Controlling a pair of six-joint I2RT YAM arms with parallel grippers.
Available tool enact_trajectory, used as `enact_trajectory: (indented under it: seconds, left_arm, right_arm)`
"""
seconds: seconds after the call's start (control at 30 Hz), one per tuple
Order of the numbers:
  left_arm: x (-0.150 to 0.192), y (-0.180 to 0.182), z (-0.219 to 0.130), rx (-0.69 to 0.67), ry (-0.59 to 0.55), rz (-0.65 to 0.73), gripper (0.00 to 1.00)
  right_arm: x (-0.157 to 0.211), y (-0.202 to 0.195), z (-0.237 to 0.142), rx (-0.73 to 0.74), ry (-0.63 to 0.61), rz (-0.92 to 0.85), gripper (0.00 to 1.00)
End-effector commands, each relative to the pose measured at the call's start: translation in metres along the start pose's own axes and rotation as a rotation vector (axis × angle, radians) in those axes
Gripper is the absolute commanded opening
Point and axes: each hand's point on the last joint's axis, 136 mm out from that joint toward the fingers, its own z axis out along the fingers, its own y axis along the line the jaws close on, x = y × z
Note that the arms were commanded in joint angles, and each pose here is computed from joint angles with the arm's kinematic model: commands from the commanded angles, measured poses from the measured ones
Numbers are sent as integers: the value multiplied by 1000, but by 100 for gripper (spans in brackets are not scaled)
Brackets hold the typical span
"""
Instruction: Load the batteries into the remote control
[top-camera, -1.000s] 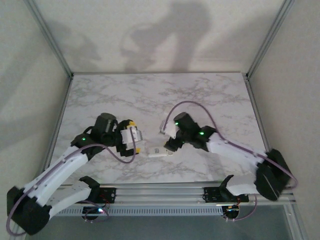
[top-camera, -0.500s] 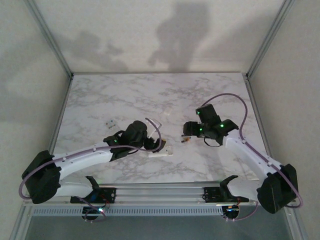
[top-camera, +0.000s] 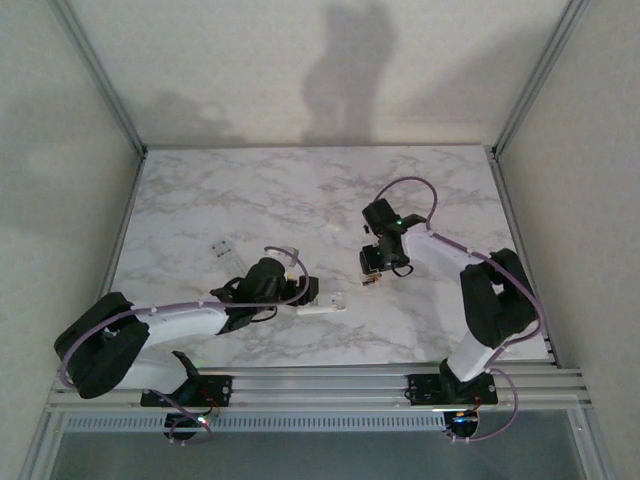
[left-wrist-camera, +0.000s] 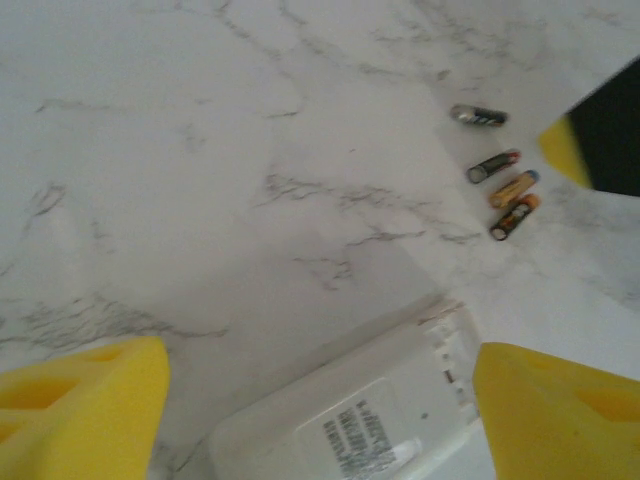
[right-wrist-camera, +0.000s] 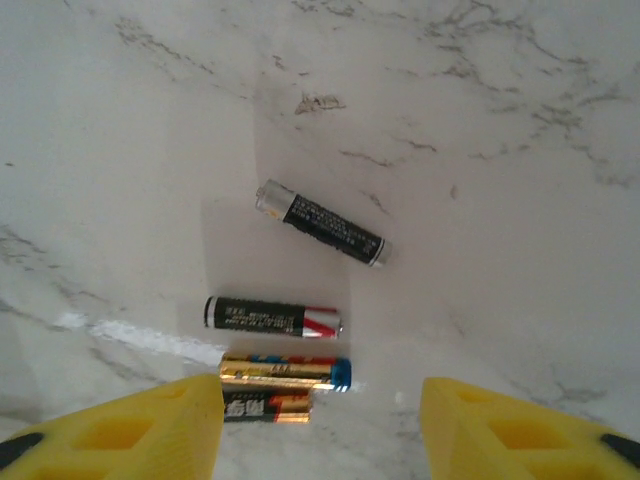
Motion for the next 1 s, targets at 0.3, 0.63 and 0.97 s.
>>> enact_trajectory:
  seconds: [0.3, 0.63, 0.97]
  left_arm:
    - [1, -8, -3, 88, 7, -20, 76]
    - [9, 4, -20, 40, 1, -190, 76]
    - [15, 19, -28, -30, 7, -184, 82]
  right_arm:
    - [-26, 0, 17, 37, 55, -223, 52]
    - [-31, 9, 30, -4, 90, -235, 49]
    - [-47, 0, -18, 12, -72, 547, 54]
